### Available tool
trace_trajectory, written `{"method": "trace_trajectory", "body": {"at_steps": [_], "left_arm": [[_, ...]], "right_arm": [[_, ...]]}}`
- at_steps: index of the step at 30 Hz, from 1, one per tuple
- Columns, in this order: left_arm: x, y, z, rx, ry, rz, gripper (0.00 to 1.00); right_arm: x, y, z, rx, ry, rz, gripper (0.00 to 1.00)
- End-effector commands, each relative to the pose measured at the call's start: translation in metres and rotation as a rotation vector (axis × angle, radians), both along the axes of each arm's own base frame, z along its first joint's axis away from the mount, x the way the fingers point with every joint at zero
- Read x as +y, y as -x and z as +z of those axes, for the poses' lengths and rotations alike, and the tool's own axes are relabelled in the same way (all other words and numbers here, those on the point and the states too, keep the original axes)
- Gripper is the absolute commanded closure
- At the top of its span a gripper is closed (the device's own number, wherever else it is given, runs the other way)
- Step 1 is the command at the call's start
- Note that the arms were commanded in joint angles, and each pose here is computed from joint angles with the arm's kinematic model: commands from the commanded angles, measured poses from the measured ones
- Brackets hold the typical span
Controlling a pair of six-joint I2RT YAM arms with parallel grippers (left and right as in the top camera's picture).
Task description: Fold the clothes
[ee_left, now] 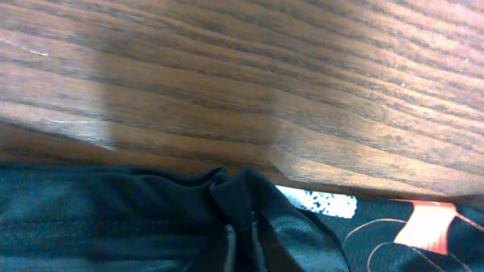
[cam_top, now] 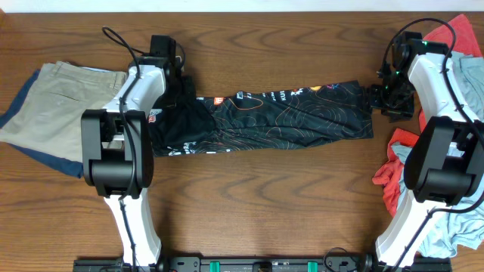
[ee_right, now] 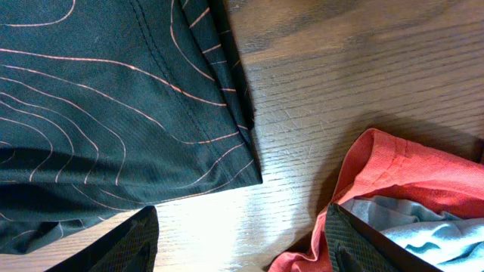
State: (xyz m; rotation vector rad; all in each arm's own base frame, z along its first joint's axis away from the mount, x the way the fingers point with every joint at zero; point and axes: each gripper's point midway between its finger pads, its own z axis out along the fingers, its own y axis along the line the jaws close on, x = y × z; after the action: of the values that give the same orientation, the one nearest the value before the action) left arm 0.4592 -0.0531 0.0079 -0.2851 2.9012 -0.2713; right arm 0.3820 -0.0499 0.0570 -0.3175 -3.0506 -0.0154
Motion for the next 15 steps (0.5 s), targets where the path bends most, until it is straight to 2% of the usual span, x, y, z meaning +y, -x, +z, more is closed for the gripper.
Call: {"method": "trace_trajectory", "body": {"at_steps": [1,5,10,15], "left_arm": [[-0.001,-0.006,0.013,-0.03,-0.004,-0.006,0.94],[-0.005,-0.004,0.042,-0.066,0.019,-0.012,0.94],[-0.028,0.007,0.082,-0.095,0.152,-0.053,0.94],[-0.041,0.03,0.085,-0.022,0.178,-0.079,0.94]], "right_arm": [[0.004,-0.001,0.01,-0.03,-0.001,0.02,0.32],[0.004,-0.001,0.01,-0.031,-0.001,0.02,0.31],[0.004,-0.002,0.01,-0.031,-0.001,0.02,0.31],[0.004,-0.001,0.01,-0.029,-0.001,0.02,0.31]]}}
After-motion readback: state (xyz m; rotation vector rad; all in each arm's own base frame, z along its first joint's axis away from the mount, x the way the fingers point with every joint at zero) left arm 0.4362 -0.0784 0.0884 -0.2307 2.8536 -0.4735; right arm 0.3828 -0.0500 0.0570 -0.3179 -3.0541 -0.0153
